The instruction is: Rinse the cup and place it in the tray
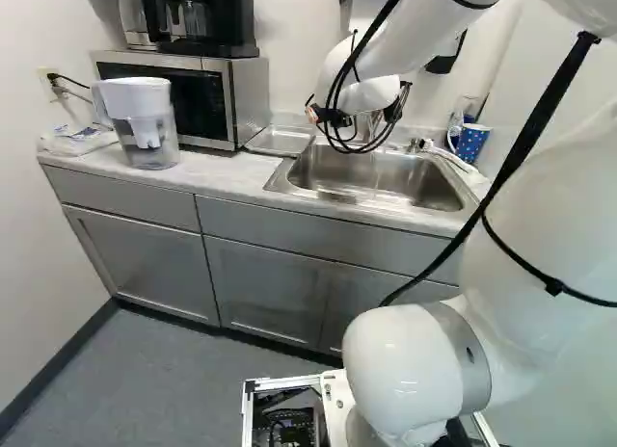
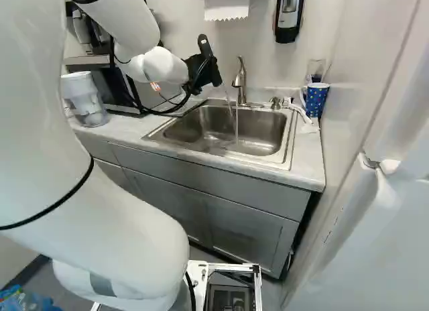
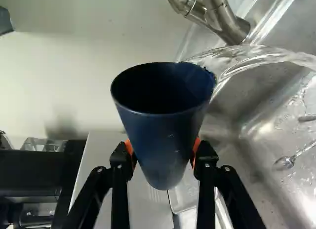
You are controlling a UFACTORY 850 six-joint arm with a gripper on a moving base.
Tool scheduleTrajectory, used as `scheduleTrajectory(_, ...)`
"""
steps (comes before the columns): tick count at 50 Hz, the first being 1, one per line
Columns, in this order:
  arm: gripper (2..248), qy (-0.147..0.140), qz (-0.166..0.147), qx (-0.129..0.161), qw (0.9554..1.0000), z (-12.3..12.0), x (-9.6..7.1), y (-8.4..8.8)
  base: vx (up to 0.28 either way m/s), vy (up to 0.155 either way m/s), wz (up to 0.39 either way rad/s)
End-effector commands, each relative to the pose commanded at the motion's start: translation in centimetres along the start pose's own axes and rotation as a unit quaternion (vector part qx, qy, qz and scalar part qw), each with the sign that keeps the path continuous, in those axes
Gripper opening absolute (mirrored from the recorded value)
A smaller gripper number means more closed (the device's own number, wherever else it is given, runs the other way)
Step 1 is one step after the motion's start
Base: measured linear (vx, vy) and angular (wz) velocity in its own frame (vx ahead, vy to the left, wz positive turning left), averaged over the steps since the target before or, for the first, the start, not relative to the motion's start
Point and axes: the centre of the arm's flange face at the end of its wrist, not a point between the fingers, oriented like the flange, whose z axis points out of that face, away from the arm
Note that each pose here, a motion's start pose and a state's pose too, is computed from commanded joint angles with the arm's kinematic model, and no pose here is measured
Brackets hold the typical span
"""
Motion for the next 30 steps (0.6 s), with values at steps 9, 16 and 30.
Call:
scheduleTrajectory(9,124,0.0,0.047,0.0,0.9989,0.0,0.0,0.0,0.0,0.0,0.0)
scheduleTrajectory(16,124,0.0,0.084,0.0,0.9965,0.0,0.0,0.0,0.0,0.0,0.0)
scheduleTrajectory(30,124,0.0,0.157,0.0,0.9876,0.0,0.0,0.0,0.0,0.0,0.0)
